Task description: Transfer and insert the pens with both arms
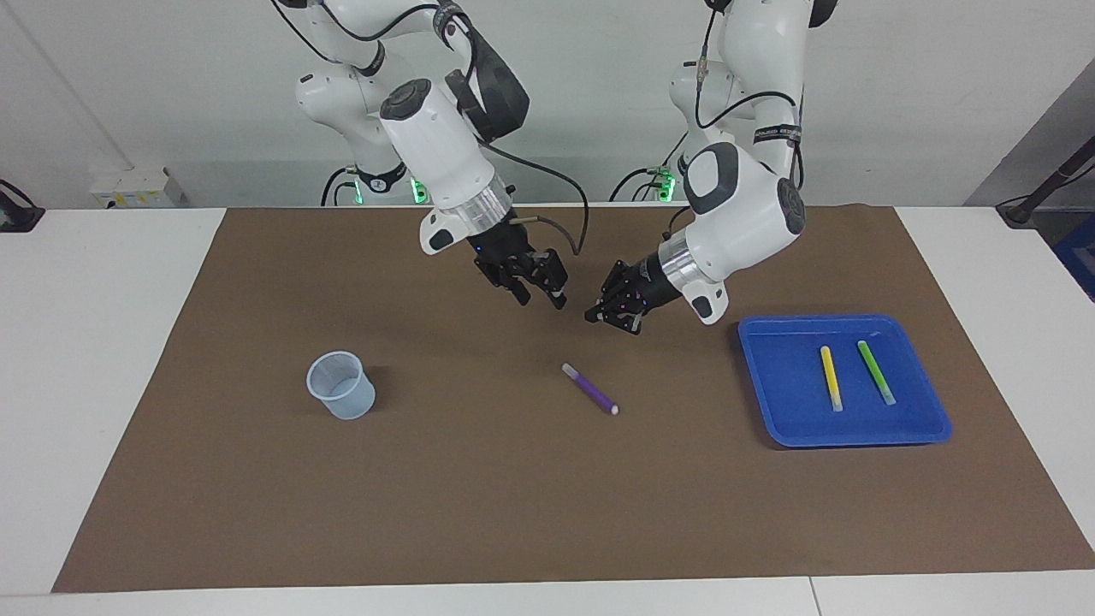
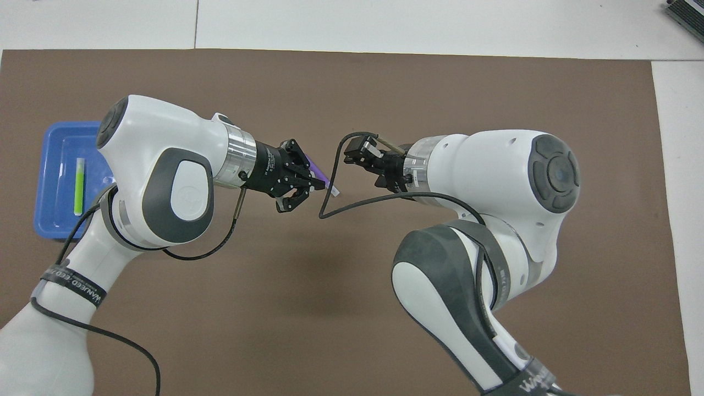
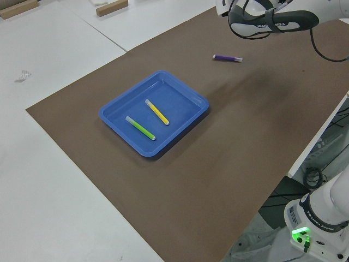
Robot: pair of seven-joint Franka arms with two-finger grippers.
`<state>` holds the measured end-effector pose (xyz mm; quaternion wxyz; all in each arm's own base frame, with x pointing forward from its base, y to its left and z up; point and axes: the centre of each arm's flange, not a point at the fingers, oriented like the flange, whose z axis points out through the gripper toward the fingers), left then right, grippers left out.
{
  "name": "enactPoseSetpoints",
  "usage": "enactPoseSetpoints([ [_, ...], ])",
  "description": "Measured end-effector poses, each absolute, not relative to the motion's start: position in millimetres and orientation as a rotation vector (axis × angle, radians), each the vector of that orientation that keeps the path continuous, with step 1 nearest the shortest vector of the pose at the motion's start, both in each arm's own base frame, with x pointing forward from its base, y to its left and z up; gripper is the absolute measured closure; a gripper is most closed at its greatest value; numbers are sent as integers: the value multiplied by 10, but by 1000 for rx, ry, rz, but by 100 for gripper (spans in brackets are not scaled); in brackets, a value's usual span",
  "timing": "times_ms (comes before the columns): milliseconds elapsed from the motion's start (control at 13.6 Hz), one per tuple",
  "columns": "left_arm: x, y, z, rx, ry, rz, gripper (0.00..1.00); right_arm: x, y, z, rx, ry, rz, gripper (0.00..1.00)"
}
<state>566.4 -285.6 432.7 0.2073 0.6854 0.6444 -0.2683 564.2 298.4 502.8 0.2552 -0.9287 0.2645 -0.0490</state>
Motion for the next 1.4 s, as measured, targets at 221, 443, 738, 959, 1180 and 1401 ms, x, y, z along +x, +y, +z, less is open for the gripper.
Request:
enactPoseSetpoints([
  [221, 5635, -2877, 4295, 1919, 1787, -743, 99, 5650, 2982, 5049, -2519, 718, -137, 26],
  [443, 5575, -2831, 4173, 1958, 1746, -710, 99, 5650, 2982, 5049, -2524, 703, -142, 26],
  [738, 5545, -2730, 4110, 1971, 1747, -693, 94, 5767, 2773, 4958, -2609, 448, -226, 26],
  [959, 5576, -2295, 3960, 2132, 1602, -578, 59, 5914, 2577, 4685, -2757, 128, -313, 28],
  [1180, 5646, -1691, 3864, 2222, 1444, -485, 44, 5940, 2681, 4424, -2845, -142, -356, 36],
  [1401, 5699, -1176, 3805, 2383, 1181, -350, 41, 5981, 2892, 4168, -2848, -467, -471, 35],
])
